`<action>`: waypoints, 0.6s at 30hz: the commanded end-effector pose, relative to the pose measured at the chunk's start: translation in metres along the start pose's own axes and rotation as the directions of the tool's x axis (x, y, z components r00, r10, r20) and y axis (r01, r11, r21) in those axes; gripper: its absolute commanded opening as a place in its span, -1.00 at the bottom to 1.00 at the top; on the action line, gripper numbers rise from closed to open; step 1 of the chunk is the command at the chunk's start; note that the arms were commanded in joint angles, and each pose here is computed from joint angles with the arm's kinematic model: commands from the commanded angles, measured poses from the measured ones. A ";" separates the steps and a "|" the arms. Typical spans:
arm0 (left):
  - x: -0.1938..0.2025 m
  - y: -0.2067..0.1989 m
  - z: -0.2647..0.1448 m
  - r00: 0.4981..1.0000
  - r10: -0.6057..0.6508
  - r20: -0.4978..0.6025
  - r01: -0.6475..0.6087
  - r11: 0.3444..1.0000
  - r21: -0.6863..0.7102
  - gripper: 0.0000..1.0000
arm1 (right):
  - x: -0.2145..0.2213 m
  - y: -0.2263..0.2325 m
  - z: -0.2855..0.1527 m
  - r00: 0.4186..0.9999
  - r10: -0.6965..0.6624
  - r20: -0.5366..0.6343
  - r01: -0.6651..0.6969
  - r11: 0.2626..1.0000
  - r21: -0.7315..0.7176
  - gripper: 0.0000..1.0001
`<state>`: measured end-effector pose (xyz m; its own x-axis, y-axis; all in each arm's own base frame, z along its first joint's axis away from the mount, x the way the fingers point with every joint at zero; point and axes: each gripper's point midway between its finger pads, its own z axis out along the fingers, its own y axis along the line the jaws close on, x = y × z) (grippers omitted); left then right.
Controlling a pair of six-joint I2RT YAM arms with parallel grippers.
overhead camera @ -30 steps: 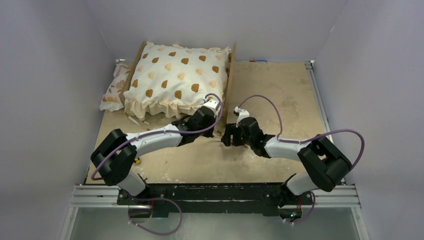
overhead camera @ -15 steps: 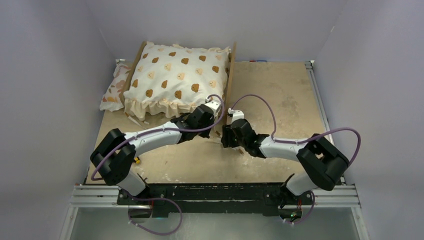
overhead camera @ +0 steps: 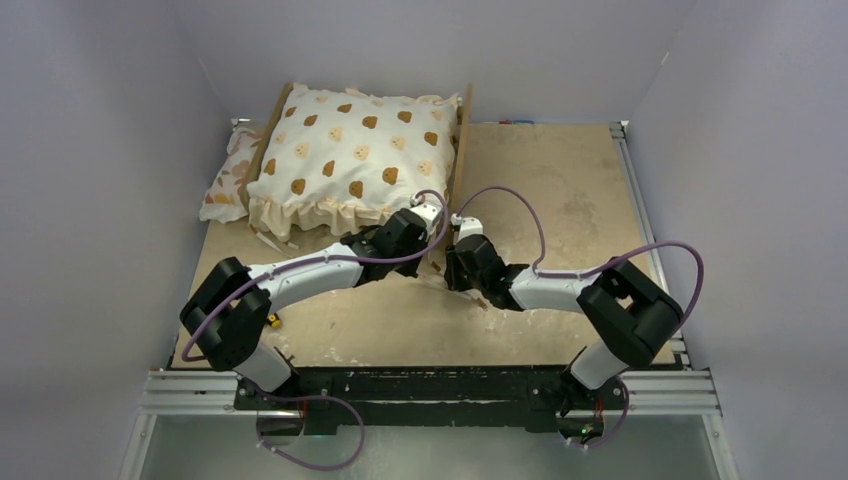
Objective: Set up the pet bed
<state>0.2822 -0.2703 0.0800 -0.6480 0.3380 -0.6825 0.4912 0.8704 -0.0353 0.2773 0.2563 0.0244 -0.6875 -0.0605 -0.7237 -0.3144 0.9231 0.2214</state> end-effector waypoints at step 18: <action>-0.106 0.033 -0.042 0.904 -0.287 0.317 0.269 0.958 0.097 -1.00 | -0.206 0.043 -0.081 0.885 -0.083 0.459 0.060 0.996 0.064 -1.00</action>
<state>0.3209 -0.2542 0.1292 -0.6208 0.0954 -0.7782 0.3578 0.9176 -0.1729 0.3267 0.2781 0.1451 -0.4828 -0.0310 -0.8752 -0.3370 0.9290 0.1530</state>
